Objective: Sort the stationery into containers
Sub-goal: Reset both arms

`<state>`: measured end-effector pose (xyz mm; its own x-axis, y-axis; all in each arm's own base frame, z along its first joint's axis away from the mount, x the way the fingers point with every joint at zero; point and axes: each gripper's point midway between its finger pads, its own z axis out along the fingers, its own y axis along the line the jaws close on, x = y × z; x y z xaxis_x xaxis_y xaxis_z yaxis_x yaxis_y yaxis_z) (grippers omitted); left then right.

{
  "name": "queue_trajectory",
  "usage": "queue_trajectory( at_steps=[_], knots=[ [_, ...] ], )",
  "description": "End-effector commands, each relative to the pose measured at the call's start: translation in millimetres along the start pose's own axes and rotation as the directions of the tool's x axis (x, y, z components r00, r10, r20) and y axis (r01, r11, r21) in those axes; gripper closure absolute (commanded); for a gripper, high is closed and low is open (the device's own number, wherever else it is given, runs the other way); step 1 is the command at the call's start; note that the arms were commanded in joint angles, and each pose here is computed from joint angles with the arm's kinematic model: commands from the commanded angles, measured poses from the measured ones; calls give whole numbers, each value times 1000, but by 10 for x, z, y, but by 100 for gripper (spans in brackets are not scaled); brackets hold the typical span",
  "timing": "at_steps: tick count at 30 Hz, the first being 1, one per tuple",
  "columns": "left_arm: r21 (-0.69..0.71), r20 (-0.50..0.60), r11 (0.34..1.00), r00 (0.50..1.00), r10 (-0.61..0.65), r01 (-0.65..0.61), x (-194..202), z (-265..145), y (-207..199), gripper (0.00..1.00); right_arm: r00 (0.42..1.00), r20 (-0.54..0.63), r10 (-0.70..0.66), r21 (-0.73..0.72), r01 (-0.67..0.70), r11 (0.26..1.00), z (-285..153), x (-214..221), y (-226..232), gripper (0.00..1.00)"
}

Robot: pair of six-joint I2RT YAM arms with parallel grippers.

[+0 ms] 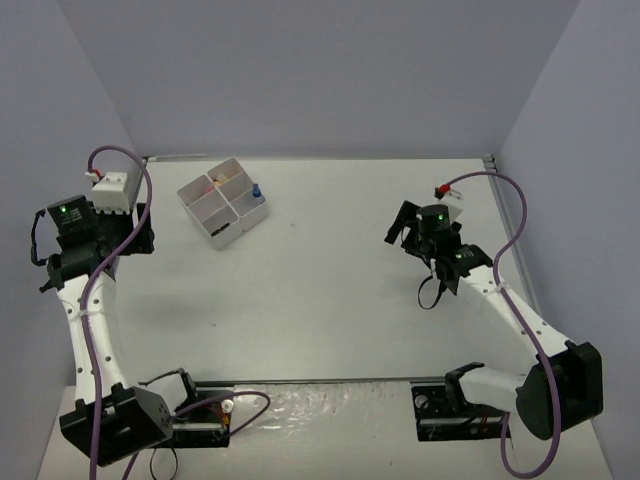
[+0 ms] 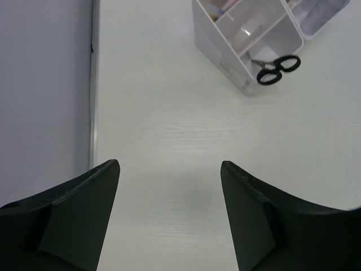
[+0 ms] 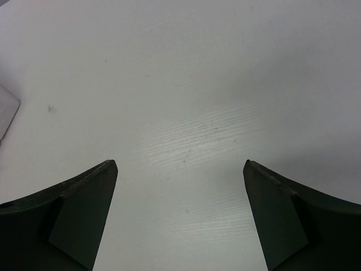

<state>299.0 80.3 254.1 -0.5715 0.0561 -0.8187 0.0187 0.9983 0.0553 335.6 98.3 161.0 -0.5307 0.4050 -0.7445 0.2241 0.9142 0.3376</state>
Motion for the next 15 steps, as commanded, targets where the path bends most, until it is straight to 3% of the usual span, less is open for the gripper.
queue_trajectory(
  at_steps=[1, 8, 15],
  knots=[
    [-33, -140, 999, 990, -19, 14, 480, 38, 13, 31, 996, 82, -20, 70, 14, 997, -60, -121, -171, 9],
    [-62, -187, 998, 982, -32, 21, 839, 126, 28, 30, 994, 68, -83, 75, 78, 994, -47, -66, -223, 8],
    [-78, -164, 997, 986, -27, 15, 851, 95, 37, 30, 994, 70, -88, 41, 85, 996, -92, -29, -203, 10]
  ],
)
